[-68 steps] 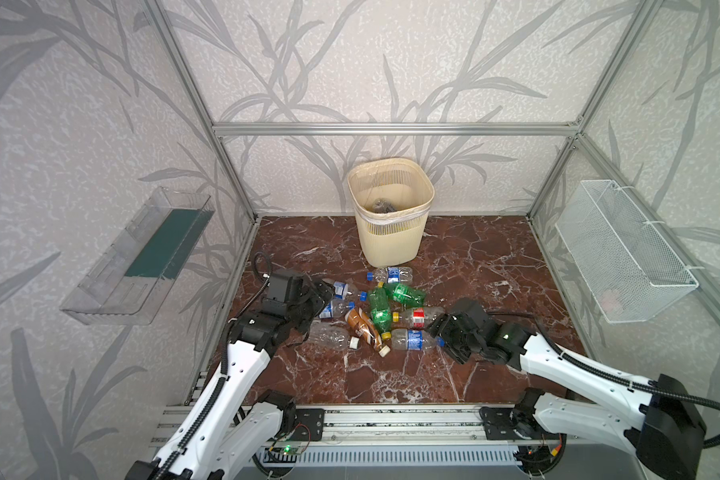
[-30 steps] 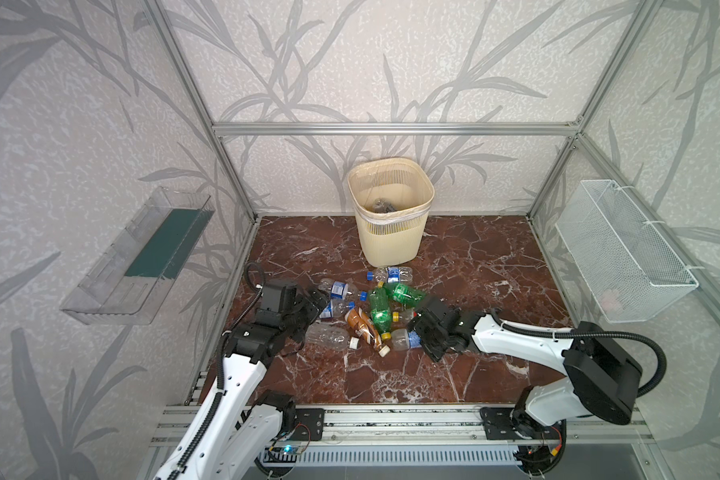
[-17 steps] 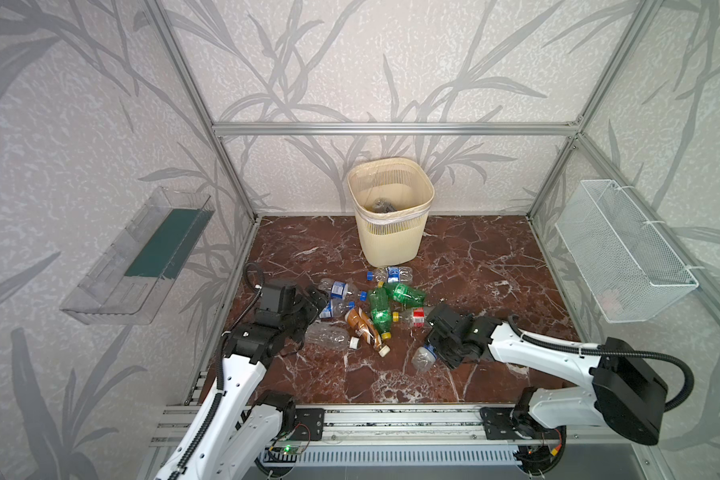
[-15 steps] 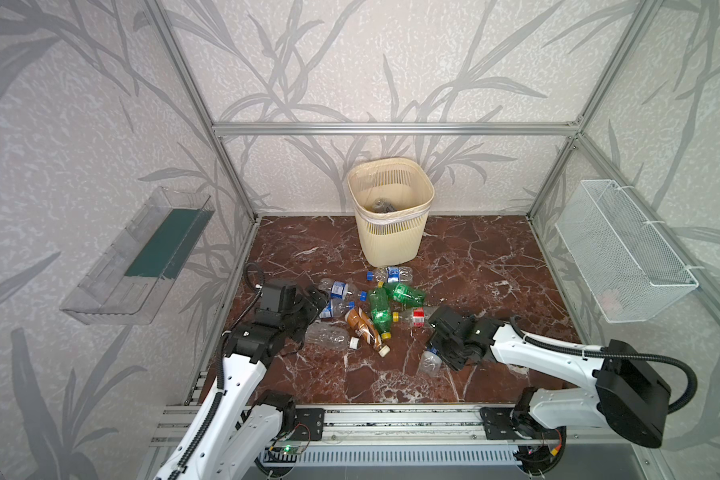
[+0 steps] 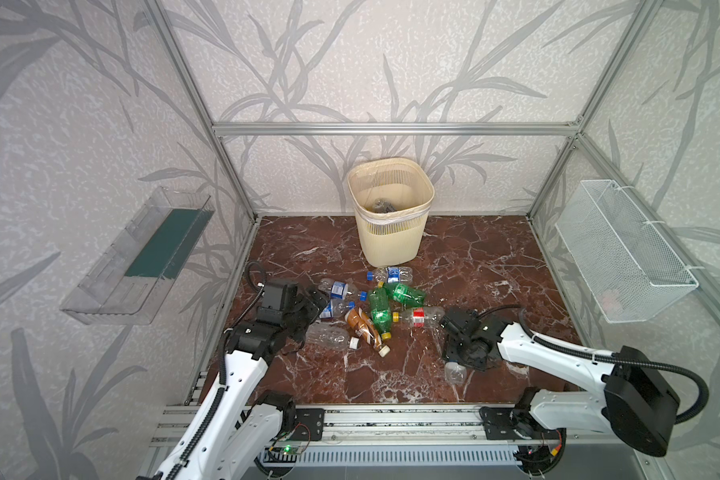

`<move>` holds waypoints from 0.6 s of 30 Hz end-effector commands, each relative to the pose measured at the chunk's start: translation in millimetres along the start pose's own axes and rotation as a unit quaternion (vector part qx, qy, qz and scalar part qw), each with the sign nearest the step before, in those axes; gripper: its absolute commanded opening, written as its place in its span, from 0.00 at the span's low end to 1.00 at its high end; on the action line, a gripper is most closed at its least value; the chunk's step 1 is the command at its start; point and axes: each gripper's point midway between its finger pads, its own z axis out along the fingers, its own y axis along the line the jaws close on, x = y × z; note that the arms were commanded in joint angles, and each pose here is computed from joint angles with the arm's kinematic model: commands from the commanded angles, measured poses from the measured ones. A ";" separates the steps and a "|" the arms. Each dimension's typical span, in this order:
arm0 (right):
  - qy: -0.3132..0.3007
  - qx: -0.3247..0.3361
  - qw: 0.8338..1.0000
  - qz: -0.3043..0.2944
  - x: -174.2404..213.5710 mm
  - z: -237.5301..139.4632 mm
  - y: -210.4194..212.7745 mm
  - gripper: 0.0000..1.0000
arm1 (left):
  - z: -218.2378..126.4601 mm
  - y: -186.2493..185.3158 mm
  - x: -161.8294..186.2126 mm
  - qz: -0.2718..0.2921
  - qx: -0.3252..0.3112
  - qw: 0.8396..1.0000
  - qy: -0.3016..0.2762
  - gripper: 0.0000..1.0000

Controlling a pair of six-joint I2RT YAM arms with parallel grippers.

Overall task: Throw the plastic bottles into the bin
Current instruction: 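Lower the right gripper onto the blue-capped water bottle and close on it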

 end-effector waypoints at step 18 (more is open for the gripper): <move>0.029 -0.053 0.994 -0.090 4.3 6.3 1.3 0.55 | 3.4 -2.1 -2.3 -0.005 -0.011 1.000 0.005 0.97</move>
